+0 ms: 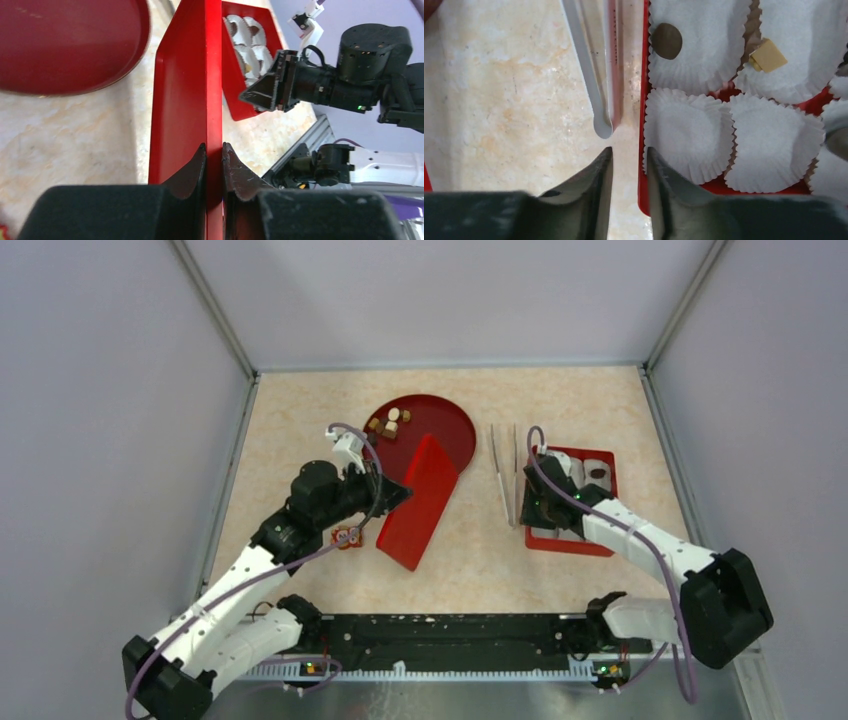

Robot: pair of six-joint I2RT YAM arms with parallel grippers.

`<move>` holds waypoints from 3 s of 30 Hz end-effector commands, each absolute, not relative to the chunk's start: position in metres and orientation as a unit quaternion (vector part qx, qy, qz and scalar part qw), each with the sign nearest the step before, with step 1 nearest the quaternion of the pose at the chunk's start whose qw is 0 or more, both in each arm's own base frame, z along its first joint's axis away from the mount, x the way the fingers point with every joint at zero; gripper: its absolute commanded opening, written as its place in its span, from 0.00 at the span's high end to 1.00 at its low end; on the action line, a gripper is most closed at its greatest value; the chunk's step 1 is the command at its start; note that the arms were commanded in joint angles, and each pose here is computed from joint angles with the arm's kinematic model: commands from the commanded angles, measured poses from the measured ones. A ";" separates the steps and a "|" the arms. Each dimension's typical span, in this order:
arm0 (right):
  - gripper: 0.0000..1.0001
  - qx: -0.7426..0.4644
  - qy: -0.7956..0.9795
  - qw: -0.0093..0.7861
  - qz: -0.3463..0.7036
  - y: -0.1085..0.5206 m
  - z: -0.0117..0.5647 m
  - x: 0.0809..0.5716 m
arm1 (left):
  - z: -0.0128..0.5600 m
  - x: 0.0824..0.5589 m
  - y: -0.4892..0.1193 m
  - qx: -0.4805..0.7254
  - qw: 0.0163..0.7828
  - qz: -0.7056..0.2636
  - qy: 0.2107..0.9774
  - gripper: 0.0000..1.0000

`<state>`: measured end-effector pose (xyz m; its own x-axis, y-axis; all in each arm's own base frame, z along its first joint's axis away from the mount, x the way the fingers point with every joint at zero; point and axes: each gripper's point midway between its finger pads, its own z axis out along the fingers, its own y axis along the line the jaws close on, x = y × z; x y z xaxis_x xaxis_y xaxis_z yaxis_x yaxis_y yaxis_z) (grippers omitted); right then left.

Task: Pack the chocolate

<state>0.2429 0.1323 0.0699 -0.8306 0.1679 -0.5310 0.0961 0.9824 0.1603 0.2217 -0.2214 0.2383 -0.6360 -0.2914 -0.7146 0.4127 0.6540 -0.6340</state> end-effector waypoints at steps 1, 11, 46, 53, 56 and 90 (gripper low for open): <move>0.54 0.084 0.936 0.329 0.092 0.139 0.103 0.251 | 0.300 0.223 -0.251 0.076 0.463 -0.514 0.718 1.00; 0.23 -0.043 0.810 0.473 0.344 0.183 0.241 0.239 | 0.374 0.213 -0.280 0.123 0.440 -0.616 0.641 1.00; 0.86 -0.207 0.414 0.513 0.723 0.223 0.418 0.125 | 0.461 0.195 -0.251 0.113 0.337 -0.786 0.505 1.00; 1.00 -0.165 0.480 0.535 0.675 0.223 0.411 0.152 | 0.448 0.200 -0.252 0.112 0.351 -0.770 0.521 0.49; 1.00 -0.127 0.583 0.527 0.606 0.222 0.388 0.182 | 0.442 0.207 -0.252 0.113 0.373 -0.743 0.545 0.12; 1.00 -0.078 0.865 0.345 0.355 0.110 0.272 0.288 | 0.218 0.308 -0.336 0.143 0.311 -0.553 0.760 0.01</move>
<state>0.2808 0.0957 0.2368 -0.7844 0.1540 -0.6008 -0.1985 0.8554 0.4784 0.3020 -0.3159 0.1912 -0.8242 -0.1220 -0.5530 0.4600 0.4256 -0.7793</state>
